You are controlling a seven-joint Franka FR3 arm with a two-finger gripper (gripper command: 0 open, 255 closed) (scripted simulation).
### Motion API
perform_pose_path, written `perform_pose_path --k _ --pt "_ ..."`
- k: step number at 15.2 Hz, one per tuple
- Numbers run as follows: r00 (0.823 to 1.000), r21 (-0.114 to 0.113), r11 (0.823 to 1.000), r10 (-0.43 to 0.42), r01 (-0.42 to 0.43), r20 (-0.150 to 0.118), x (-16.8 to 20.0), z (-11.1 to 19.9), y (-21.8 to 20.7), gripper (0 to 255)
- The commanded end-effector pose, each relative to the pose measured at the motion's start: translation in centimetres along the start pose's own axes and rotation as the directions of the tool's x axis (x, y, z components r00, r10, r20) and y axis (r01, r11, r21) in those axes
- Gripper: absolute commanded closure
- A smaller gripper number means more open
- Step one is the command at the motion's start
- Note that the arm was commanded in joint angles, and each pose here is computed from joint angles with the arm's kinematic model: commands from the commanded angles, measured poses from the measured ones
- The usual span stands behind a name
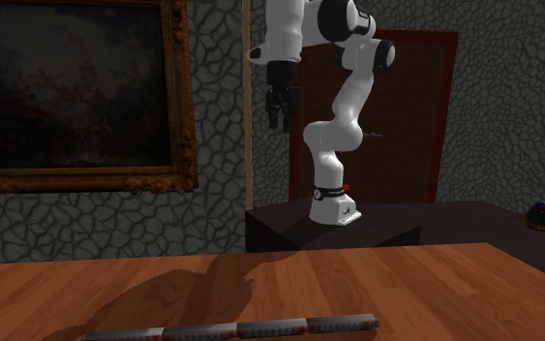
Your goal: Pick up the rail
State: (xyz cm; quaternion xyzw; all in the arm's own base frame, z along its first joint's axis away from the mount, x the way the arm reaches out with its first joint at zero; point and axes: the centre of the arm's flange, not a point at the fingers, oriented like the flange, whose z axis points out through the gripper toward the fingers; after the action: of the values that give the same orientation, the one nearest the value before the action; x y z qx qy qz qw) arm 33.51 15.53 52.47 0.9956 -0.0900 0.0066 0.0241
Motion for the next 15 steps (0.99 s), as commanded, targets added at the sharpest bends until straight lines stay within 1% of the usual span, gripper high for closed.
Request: perform_pose_path --k 1,8,15 --pt "1.000 0.002 1.000 0.022 -0.022 0.000 0.4 1.4 -2.1 0" --pt "0.996 0.005 0.996 0.092 -0.092 0.002 2.2 6.7 -9.4 0" --pt "0.987 0.007 0.987 0.161 -0.161 0.005 4.5 12.0 -16.6 0"
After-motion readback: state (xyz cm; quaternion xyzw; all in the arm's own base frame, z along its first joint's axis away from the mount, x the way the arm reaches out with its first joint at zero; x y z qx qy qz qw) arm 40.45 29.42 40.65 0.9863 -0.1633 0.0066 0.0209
